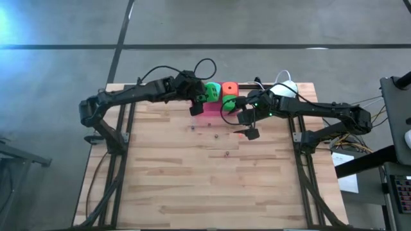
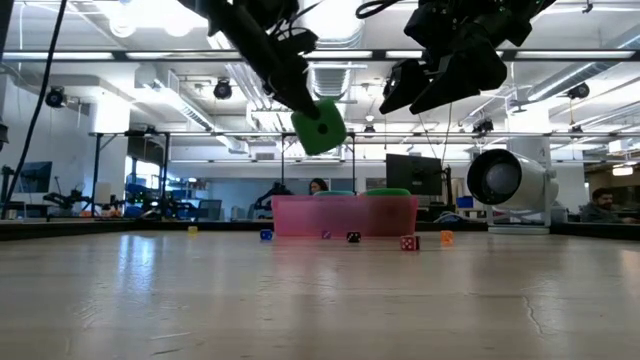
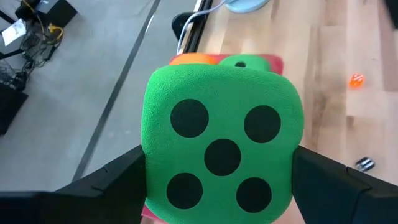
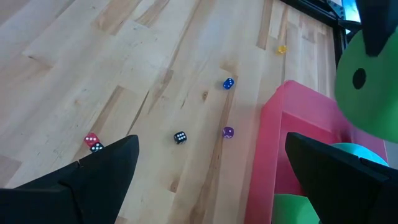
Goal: Pick & Place Dice
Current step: Put the large green dice into the the pink bin
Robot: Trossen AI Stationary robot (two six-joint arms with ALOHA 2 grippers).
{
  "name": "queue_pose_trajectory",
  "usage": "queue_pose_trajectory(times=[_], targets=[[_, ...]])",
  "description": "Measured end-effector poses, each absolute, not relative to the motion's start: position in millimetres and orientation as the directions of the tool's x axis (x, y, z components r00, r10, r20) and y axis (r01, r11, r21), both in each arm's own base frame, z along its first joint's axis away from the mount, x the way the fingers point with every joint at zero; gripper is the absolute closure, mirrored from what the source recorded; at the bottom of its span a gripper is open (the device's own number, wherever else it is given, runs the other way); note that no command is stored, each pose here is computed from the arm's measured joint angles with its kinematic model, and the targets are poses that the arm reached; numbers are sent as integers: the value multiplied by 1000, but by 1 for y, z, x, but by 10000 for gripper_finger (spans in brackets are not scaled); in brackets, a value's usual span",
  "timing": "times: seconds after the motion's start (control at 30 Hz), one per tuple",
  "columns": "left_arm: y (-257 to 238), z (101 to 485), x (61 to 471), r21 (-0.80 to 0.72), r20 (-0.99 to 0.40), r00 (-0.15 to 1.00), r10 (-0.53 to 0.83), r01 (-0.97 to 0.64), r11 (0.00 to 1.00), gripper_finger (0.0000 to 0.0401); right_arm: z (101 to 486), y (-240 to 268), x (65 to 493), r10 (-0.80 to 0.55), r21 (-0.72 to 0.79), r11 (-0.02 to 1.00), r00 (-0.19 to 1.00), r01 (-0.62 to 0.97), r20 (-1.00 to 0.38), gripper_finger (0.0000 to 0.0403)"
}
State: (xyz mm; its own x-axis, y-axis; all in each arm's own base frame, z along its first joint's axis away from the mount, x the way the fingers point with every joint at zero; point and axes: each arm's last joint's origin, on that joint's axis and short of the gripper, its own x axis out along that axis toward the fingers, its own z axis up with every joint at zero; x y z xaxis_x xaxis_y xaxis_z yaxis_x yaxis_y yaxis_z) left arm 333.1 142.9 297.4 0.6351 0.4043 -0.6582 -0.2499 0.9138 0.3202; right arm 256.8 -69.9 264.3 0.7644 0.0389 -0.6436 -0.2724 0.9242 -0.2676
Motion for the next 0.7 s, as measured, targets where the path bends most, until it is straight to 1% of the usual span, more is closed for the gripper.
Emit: queue_pose_trajectory(times=[0.3,0.7], targets=[[150,269,325,320,-687,605,402,-245,915,76,264,-70,257,39,-268,924,764,-272,-644,3],[148,255,323,299,-706,602,374,-225,927,75,264,-70,257,39,-269,923,764,-273,-644,3]])
